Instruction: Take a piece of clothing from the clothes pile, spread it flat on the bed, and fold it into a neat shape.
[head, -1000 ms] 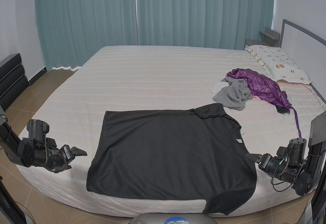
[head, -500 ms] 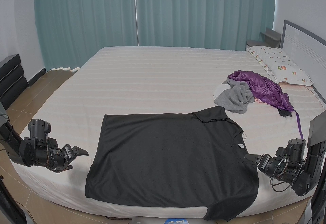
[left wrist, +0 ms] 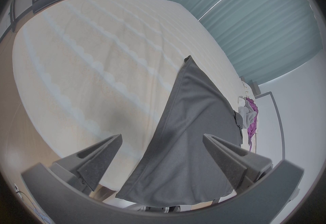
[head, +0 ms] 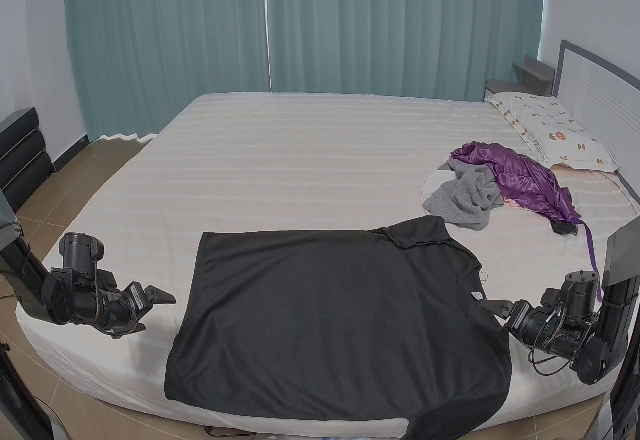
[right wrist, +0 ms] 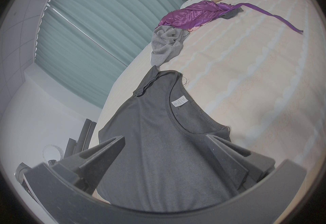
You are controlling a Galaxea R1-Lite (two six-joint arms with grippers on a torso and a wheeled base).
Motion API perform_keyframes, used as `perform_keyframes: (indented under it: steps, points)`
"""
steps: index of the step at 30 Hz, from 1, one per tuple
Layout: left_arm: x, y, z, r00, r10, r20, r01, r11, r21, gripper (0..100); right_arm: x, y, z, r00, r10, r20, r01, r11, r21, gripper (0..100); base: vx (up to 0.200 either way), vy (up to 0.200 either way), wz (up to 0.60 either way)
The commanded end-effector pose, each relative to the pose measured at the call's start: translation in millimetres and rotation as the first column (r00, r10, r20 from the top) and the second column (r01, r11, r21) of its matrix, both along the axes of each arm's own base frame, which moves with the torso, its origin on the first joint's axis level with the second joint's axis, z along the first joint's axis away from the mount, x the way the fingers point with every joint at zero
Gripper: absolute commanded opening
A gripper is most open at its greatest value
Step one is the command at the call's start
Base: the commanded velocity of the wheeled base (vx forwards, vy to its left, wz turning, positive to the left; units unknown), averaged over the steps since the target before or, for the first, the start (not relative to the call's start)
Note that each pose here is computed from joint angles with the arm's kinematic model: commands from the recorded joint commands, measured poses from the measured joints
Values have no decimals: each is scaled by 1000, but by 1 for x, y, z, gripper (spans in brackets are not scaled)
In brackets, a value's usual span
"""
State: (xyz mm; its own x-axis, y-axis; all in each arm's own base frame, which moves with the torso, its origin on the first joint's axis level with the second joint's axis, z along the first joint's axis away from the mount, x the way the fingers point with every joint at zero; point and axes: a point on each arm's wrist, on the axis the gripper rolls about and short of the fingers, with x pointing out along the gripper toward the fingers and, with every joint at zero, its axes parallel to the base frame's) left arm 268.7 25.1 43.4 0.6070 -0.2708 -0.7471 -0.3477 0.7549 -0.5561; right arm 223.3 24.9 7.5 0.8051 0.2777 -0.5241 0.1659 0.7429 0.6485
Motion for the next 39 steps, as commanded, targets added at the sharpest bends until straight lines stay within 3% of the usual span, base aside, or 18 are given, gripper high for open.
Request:
perform_keyframes:
  steps: [1,8,19,37,38,39]
  points:
    - [11,-6,5,999,-18,33,18,1000,1,100,4,3,1,1000,1,18,-1,1000,21,100,0,0,0]
    - [77,-21,12,993,17,115,-9,998,-66,100,5,7,7,999,-19,27,17,997,78,100,0,0,0]
    - [182,-26,-40,979,27,202,-22,999,-29,100,6,10,7,1000,-11,25,8,996,93,100,0,0,0]
    - [229,-35,-69,960,30,280,-26,1000,-17,100,6,12,5,1000,-8,14,7,994,110,100,0,0,0]
    - [231,-35,-68,956,35,291,-33,999,-12,0,6,12,5,1000,-8,14,7,994,110,100,0,0,0]
    - [232,-36,-67,955,39,295,-38,999,-8,0,7,12,5,1000,-8,14,7,994,110,100,0,0,0]
